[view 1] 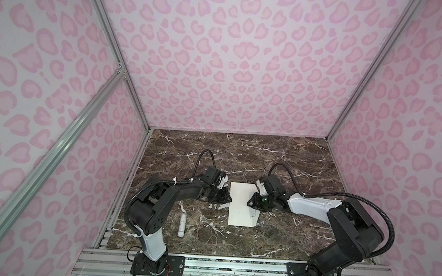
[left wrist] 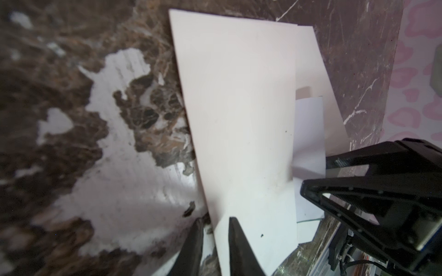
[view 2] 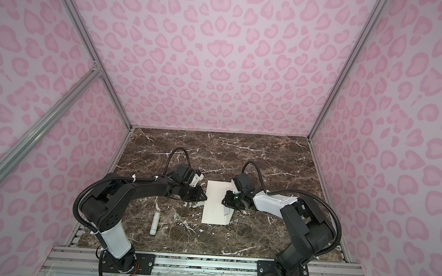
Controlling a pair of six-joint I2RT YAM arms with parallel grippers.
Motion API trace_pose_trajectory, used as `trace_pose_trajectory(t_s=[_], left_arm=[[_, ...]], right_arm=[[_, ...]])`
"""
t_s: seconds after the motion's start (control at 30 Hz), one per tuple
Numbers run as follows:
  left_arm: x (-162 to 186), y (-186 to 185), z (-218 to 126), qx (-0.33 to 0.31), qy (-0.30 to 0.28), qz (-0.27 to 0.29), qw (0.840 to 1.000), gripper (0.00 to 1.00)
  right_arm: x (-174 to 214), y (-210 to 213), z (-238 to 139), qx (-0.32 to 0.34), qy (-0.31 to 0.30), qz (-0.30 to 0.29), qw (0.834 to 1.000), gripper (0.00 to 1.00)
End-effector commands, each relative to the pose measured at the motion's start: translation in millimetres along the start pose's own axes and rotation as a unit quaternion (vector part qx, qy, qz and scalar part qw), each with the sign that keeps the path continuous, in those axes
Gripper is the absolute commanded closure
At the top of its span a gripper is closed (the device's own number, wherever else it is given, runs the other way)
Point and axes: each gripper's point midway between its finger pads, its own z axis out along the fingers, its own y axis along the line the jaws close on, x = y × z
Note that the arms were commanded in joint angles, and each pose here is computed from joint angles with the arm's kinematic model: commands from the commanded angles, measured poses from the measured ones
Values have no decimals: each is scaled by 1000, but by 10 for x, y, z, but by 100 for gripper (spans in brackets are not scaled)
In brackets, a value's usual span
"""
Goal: Place the letter into the envelope and seal it
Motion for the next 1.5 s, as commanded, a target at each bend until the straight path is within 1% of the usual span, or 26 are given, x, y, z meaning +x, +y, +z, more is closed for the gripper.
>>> trace_pose_trajectory(t_s=[0.0, 0.27, 0.43, 0.53, 0.67, 0.73, 0.8, 0.93, 1.1, 1.27, 1.47], left_arm=[[39, 52, 35, -10, 8, -8, 1000, 78], [41, 63, 48, -12, 10, -10, 1000, 82], [24, 80, 13, -22, 3, -9, 1000, 80], [-2, 64, -32, -26, -3, -6, 1000, 82], [7, 105, -2, -34, 3, -8, 999, 84], [16, 125, 17, -36, 5, -11, 999, 85], [25, 141, 29, -38, 6, -12, 999, 87], [26, 169, 20, -47, 5, -13, 999, 91], [10, 177, -29, -58, 1, -9, 998, 93], [-16, 60, -130, -43, -8, 1, 999, 93], [49, 141, -61, -52, 4, -6, 999, 94]], right_arm=[[-30, 66, 26, -10, -5, -3, 1000, 72], [-26, 117, 42, -16, -3, -5, 1000, 76], [-16, 117, 50, -15, -2, -7, 1000, 76], [-10, 122, 51, -16, -1, -7, 1000, 76], [-7, 127, 46, -16, 0, -9, 1000, 77], [-4, 121, 30, -13, 0, -10, 1000, 74], [0, 116, 4, -8, -1, -13, 1000, 66], [0, 80, -40, 5, 1, -16, 1000, 58], [-12, 81, -103, 16, 1, -25, 1000, 56], [-4, 50, -113, 23, 3, -23, 999, 57], [-12, -1, -172, 36, 1, -22, 999, 56]])
